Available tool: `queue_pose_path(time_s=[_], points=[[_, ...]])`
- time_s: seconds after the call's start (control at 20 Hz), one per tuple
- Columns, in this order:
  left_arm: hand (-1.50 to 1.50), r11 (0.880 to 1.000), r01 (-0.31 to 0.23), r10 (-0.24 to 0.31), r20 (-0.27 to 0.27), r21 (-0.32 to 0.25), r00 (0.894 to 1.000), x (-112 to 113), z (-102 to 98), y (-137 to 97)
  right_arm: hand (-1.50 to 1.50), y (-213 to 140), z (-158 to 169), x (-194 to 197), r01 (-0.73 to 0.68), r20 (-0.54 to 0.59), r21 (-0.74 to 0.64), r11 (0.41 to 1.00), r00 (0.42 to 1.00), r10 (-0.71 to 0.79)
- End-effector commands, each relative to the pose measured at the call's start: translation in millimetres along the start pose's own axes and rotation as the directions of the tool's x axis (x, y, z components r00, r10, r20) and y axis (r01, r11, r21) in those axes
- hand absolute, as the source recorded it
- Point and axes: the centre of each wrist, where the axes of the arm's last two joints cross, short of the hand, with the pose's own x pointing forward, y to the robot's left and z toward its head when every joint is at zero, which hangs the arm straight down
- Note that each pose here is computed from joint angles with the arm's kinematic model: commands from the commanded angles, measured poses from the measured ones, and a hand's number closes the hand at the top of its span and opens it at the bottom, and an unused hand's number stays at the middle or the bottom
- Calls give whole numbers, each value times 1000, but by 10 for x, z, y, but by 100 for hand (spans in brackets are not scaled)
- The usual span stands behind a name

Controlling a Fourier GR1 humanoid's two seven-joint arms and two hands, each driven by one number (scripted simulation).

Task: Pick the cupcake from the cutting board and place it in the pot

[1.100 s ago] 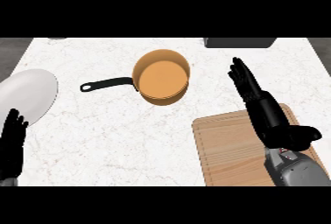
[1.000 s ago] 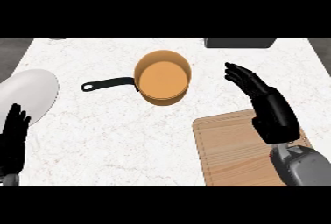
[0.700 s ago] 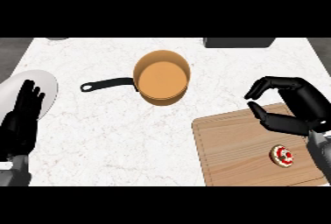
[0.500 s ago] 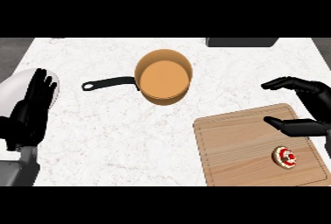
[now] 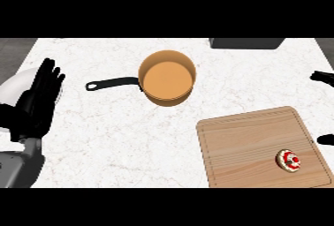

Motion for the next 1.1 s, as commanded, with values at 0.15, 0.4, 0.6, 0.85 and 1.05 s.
queue_pose_path(time_s=[0.15, 0.4, 0.6, 0.85, 1.05], points=[[0, 1000, 13, -13, -6, 0, 1000, 42, -48, -165, -150, -233, -134, 350, -77, -23, 443, 893, 995, 97], [0, 1000, -8, 8, -5, -16, 1000, 149, -21, -178, -150, -7, -301, 380, -226, -8, 614, 756, 956, 292], [0, 1000, 2, -2, -19, -1, 1000, 81, -32, -150, -150, 172, -229, 389, -262, 19, 710, 654, 935, 353], [0, 1000, 17, -17, -12, 19, 1000, 126, -2, -291, -150, 322, -322, 396, -257, 1, 740, 622, 925, 381], [0, 1000, 11, -11, -27, 7, 1000, -43, 40, -30, -150, 434, -118, 293, -235, -13, 739, 631, 932, 362]])
